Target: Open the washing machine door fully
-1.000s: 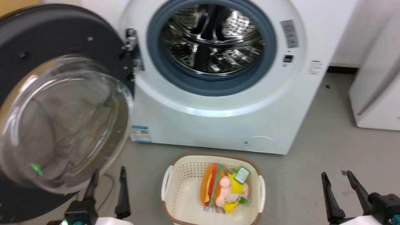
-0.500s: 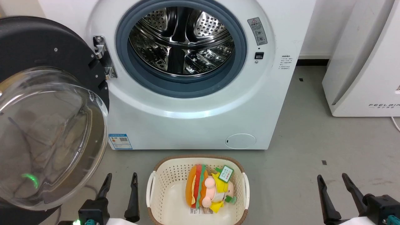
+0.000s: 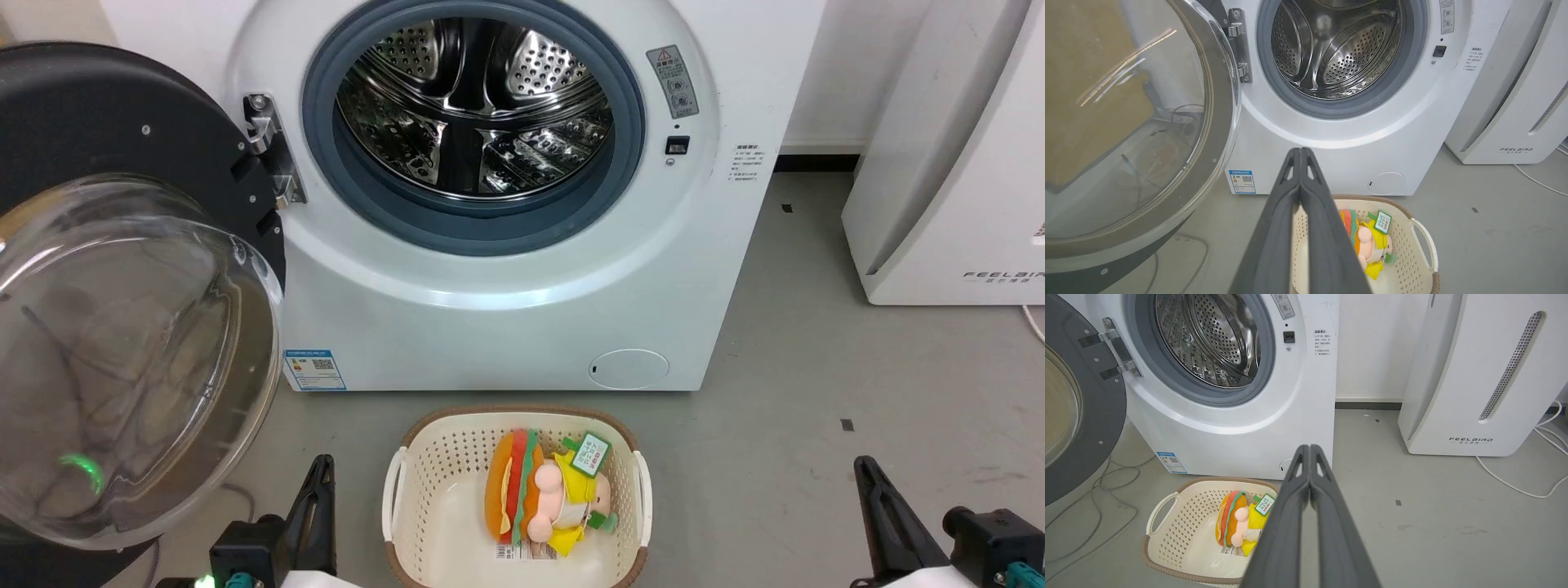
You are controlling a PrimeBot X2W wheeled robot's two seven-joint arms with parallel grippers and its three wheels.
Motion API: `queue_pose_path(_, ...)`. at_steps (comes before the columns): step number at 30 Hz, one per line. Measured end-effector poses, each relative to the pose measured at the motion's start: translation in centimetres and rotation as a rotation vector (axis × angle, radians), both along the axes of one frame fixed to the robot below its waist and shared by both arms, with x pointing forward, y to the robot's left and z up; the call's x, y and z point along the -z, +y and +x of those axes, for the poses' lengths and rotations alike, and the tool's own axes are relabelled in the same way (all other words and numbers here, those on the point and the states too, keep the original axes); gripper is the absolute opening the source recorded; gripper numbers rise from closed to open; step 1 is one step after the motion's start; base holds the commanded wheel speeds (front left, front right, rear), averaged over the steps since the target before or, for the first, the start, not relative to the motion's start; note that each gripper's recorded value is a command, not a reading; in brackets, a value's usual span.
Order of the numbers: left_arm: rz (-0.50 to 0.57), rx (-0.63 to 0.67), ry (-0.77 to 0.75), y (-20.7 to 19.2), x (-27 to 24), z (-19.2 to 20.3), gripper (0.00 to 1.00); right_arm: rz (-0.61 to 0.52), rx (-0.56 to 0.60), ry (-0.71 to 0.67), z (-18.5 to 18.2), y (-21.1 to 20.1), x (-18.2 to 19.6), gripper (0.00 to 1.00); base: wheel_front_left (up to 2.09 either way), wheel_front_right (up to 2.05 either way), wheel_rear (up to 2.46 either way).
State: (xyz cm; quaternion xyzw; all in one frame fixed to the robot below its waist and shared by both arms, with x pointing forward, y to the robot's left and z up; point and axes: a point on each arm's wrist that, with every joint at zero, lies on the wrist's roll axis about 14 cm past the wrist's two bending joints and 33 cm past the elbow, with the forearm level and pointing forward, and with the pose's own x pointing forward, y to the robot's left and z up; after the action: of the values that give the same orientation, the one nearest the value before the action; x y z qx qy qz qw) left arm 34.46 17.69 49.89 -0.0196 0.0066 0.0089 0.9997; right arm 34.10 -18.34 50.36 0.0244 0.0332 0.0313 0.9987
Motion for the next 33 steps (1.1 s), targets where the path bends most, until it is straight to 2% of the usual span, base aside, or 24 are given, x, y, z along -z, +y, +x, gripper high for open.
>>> queue_pose_path(33, 0.023, 0.006, 0.004, 0.1, -0.44, 0.57, 0.0, -0.018, -0.016, -0.001, 0.43, 0.53, -0.03, 0.0, 0.0, 0.0, 0.0)
